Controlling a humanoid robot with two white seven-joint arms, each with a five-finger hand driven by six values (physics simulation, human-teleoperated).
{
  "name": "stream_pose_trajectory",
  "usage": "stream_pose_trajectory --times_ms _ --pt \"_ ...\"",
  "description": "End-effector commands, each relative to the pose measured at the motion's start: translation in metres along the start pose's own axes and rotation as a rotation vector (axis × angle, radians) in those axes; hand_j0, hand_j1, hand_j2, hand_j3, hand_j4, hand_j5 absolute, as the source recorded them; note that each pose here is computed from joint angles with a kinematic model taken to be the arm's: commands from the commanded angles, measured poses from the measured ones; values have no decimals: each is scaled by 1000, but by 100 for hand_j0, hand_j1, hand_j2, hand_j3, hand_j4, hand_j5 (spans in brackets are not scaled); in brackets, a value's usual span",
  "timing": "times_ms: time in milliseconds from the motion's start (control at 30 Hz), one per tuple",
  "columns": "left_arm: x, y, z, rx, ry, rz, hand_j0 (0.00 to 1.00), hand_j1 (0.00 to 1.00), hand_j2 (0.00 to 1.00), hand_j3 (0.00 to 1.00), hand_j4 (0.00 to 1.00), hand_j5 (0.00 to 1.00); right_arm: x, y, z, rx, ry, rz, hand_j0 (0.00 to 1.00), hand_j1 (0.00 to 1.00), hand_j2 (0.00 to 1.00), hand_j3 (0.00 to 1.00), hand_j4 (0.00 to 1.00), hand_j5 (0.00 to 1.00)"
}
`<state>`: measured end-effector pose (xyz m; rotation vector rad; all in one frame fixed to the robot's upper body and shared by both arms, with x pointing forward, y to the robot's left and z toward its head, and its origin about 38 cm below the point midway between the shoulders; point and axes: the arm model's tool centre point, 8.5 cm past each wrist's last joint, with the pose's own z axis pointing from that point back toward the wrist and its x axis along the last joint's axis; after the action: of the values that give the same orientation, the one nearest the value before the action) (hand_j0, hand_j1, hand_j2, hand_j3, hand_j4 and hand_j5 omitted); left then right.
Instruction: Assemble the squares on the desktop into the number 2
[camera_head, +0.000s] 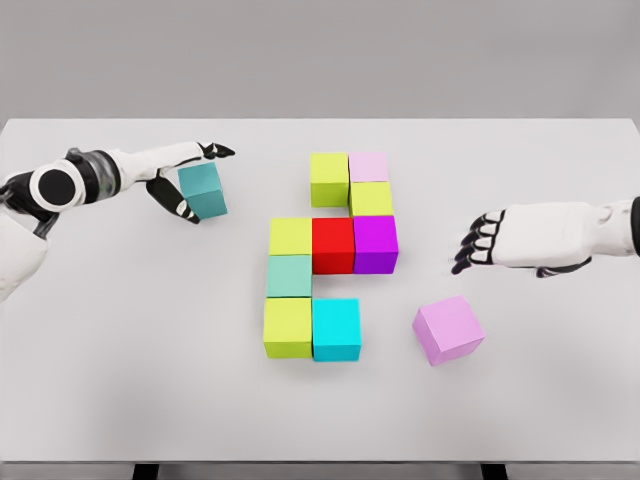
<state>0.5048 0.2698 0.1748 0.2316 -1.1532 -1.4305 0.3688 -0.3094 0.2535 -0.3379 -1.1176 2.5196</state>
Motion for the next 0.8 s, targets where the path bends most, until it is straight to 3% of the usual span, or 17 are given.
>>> stream_pose_trajectory --times_ms 0,300,600,767 --pt "-2 -2 -2 -5 1 7 100 100 100 100 100 100 -6 12 24 43 54 -20 100 100 100 100 100 100" --pt "-11 -1 -3 -5 24 24 100 100 100 100 100 100 7 46 14 133 2 -77 100 100 100 100 100 100" --pt "-13 0 -6 -5 32 37 100 100 100 100 100 100 19 48 -12 126 -69 -82 100 100 100 100 100 100" --pt "-12 0 -7 -4 29 40 100 100 100 100 100 100 23 41 -25 102 -101 -70 100 100 100 100 100 100"
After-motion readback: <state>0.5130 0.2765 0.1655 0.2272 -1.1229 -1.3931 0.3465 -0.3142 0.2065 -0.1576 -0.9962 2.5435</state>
